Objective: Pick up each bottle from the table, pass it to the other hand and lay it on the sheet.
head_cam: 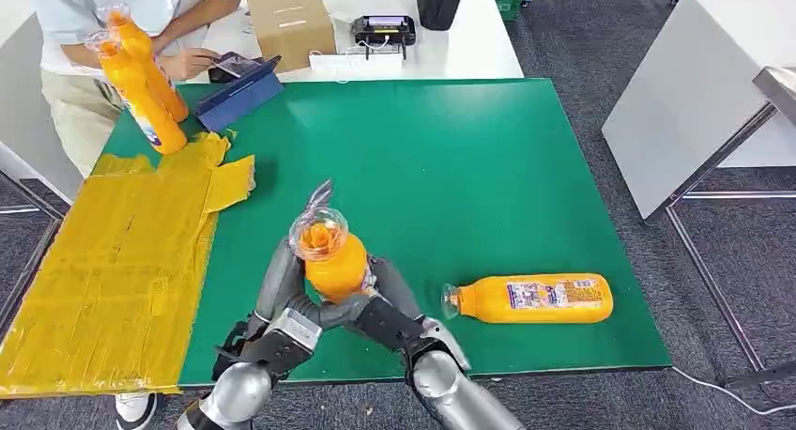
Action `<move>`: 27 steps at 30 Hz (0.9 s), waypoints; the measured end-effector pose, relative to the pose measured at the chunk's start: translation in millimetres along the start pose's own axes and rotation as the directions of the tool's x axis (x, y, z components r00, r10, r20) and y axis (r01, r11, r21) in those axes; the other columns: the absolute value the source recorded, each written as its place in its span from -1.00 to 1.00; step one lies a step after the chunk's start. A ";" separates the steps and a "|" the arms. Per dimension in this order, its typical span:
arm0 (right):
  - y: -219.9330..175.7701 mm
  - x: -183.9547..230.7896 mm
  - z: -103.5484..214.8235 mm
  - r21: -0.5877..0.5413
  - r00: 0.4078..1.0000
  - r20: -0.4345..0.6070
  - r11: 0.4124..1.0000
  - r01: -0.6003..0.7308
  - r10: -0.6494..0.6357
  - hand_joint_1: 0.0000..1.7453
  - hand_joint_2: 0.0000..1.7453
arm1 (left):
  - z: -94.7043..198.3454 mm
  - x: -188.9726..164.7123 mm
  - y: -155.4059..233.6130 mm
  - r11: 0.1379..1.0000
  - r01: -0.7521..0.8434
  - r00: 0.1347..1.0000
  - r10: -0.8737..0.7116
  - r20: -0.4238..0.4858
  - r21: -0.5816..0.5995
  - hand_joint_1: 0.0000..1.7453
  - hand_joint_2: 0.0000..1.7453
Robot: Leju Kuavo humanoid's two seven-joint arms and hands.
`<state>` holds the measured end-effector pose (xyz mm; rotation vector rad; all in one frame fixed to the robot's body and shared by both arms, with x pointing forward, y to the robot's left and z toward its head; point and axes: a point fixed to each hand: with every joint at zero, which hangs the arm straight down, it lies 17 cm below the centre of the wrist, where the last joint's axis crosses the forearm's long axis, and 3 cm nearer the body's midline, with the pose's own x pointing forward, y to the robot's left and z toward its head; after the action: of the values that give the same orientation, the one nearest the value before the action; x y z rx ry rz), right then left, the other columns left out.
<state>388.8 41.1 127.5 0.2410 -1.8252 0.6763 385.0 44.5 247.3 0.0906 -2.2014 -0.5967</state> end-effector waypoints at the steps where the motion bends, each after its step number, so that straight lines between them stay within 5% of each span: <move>1: 0.4 0.3 0.0 0.000 1.000 0.001 1.000 -0.005 0.005 1.00 1.00 | -0.7 -0.3 0.0 1.000 0.003 1.000 -0.003 0.000 0.000 -1.00 1.00; 18: -10.2 4.6 7.6 -0.054 0.980 0.032 0.979 -0.194 0.196 0.96 1.00 | -2.2 -21.0 8.1 0.997 0.076 0.996 -0.074 -0.058 0.026 -1.00 1.00; 27: -15.2 8.4 8.0 -0.088 0.962 0.050 0.961 -0.263 0.268 0.96 1.00 | 4.4 -32.3 10.0 0.999 -0.040 0.994 0.042 -0.105 0.022 -1.00 1.00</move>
<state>386.6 25.6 138.5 -0.0398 -1.9598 0.7858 404.1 63.5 226.4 0.0845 -2.1022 -0.5358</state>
